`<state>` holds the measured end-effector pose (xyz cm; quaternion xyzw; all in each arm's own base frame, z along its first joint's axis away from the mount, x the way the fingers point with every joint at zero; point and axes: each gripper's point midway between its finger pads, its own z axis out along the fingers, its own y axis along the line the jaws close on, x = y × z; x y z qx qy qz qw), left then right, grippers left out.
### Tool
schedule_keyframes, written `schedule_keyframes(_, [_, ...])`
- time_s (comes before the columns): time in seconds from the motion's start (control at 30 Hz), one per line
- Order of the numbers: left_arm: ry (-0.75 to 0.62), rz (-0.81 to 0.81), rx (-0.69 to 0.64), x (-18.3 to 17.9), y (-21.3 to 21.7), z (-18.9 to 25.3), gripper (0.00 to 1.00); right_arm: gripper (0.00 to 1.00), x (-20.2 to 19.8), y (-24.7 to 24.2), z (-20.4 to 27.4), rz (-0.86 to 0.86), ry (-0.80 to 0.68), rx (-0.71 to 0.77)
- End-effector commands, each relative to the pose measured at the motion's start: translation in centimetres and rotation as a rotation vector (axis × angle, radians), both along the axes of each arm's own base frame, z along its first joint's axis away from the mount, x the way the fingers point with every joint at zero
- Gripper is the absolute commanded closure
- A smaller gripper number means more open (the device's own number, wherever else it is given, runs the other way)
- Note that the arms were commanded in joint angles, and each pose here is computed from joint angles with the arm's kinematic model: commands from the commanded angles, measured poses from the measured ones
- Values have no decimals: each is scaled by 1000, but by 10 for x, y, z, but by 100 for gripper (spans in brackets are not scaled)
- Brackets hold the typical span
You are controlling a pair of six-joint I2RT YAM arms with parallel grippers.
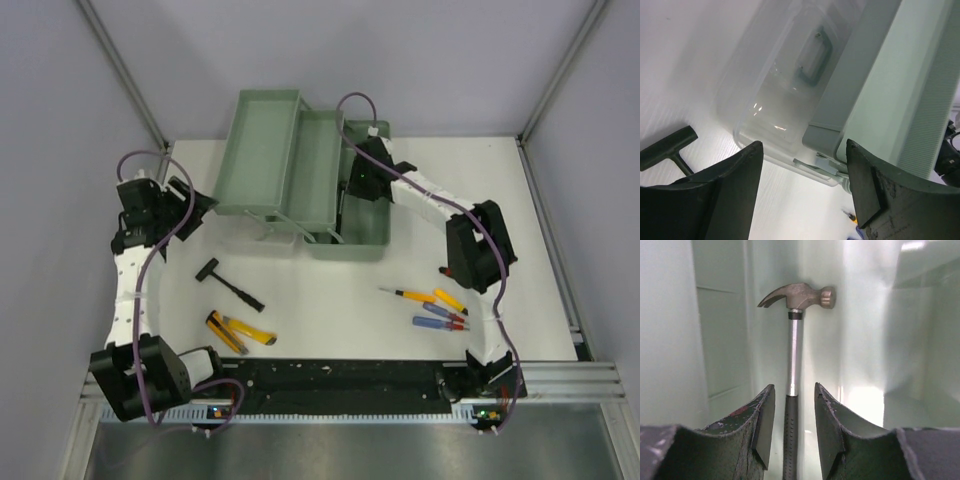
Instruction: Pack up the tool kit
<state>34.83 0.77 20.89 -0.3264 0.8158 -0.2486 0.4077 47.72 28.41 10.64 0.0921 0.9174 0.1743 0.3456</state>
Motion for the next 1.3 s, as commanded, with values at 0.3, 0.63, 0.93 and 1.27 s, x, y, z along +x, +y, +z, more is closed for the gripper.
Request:
schedule_keyframes(0.3, [2,-16,91,-10,4,58,26,63,-3,-35,56,-77,-95,-116])
schedule_keyframes(0.63, [230,345,309,-51,73,14,29,70,-18,-50,76,-65,-117,-150])
schedule_keyframes(0.93, [428,183,73,-59,24,-102,42,71,-40,-71,113,-106,-172,-131])
schedule_keyframes(1.27, [546,166,184,-59,19,-153,44,70,-54,-92,111,-141,-145,-96])
